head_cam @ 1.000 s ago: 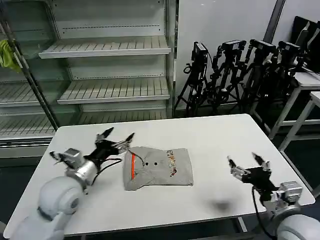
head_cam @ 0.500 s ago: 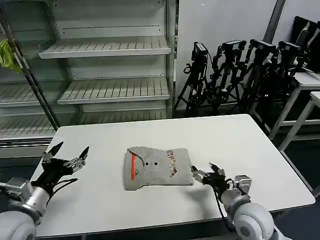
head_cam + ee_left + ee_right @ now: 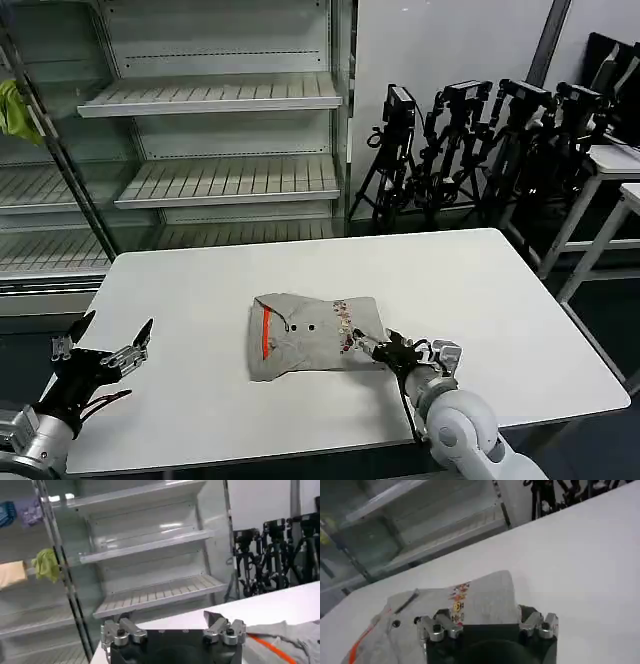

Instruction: Fold and organize the clothes.

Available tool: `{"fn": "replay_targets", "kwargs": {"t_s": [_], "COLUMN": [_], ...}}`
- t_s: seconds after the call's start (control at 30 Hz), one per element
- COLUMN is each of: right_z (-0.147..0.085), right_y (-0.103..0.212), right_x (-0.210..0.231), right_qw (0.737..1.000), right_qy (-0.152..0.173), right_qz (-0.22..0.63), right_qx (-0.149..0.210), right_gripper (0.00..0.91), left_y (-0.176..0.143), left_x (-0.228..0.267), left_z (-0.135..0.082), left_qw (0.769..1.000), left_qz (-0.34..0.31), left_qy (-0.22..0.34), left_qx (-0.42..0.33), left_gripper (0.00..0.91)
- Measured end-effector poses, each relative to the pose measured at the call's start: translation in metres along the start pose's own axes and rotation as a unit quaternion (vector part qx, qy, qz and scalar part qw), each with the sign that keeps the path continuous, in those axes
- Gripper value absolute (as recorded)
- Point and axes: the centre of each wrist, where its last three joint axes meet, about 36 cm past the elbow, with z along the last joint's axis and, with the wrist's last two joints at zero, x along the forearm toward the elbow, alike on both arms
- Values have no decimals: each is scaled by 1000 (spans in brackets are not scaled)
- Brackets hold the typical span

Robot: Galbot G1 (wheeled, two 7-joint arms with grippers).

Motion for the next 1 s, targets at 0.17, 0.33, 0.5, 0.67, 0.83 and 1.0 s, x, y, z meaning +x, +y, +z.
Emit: {"fn": "replay_targets", "kwargs": {"t_s": [0.17, 0.33, 0.5, 0.67, 0.83, 1.0], "right_z": [6, 9, 11, 11, 9, 7], "right_y": [2, 3, 0, -6, -14, -22], "right_x": [-12, -16, -15, -11, -5, 1], "right_qw": [1000, 1000, 1000, 1000, 1000, 1000], "right_qy": [7, 10, 11, 12, 13, 11], "right_qz": [4, 4, 6, 11, 17, 26], "right_qx": [-14, -19, -21, -20, -13, -4], "right_gripper": [464, 0, 0, 0, 0, 0], "left_y": [-1, -2, -4, -8, -12, -15], "left_x": [7, 11, 13, 14, 14, 12], "left_z": [4, 4, 5, 5, 6, 7], "left_qw": [1000, 1000, 1000, 1000, 1000, 1000], "left_qz": [-8, -10, -12, -9, -5, -1], "left_qy": [3, 1, -1, -1, -2, -3], "left_qx": [-1, 0, 2, 6, 12, 17], "left_gripper": [907, 907, 907, 907, 907, 907]}}
